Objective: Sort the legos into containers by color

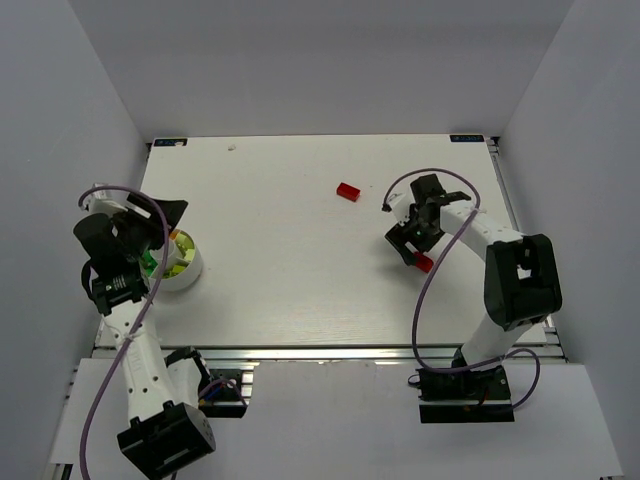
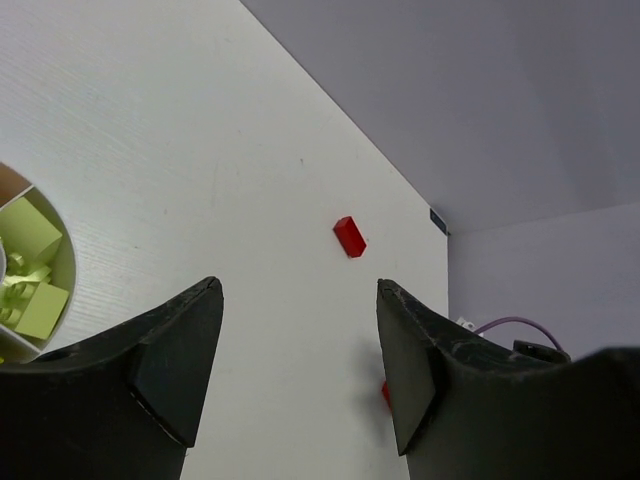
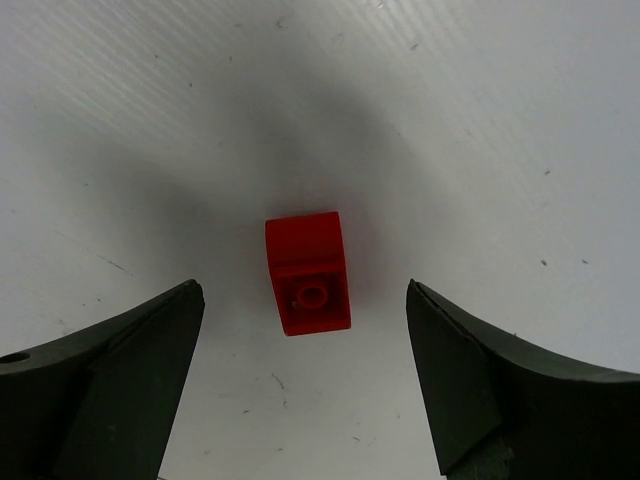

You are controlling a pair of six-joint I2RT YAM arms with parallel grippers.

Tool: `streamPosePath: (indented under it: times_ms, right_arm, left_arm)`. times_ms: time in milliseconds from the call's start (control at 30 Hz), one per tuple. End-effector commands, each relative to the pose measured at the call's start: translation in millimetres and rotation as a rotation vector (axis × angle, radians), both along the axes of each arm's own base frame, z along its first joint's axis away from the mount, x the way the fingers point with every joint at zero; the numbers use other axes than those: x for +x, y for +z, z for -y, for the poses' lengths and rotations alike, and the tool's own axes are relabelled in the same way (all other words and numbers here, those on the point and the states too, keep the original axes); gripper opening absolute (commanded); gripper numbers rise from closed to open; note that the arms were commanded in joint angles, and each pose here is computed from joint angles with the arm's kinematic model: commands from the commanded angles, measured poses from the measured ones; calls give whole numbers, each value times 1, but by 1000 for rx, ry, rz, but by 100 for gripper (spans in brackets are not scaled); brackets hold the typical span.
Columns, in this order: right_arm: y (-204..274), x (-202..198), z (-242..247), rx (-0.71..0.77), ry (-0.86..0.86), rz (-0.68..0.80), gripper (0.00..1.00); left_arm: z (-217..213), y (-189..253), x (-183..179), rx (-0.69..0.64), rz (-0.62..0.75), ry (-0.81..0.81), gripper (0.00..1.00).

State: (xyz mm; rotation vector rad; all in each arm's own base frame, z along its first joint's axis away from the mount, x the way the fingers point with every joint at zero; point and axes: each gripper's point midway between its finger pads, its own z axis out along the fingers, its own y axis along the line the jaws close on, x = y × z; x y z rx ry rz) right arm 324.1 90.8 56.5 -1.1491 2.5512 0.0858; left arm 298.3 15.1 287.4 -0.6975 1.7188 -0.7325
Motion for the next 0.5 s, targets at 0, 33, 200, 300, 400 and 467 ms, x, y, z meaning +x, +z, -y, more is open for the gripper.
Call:
streamPosePath:
  times_ms: [0, 33, 200, 300, 400, 467]
  right_arm:
    - [-14, -9, 4, -37, 45, -62, 85]
    - [-15, -9, 5, -38, 47, -71, 85]
    - [-30, -11, 8, -63, 53, -110, 80]
    - [-35, -11, 11, -83, 55, -113, 71]
    - [-35, -12, 13, -91, 63, -117, 55]
    - [-29, -9, 10, -81, 73, -101, 33]
  left_arm:
    - [-3, 4, -7, 55, 5, 15, 72]
    - [-3, 5, -8, 58, 4, 16, 72]
    - [-4, 6, -11, 77, -5, 28, 72]
    - [-7, 6, -12, 90, -18, 43, 73]
    - [-9, 10, -13, 107, -19, 53, 73]
    - [-11, 15, -13, 115, -17, 62, 73]
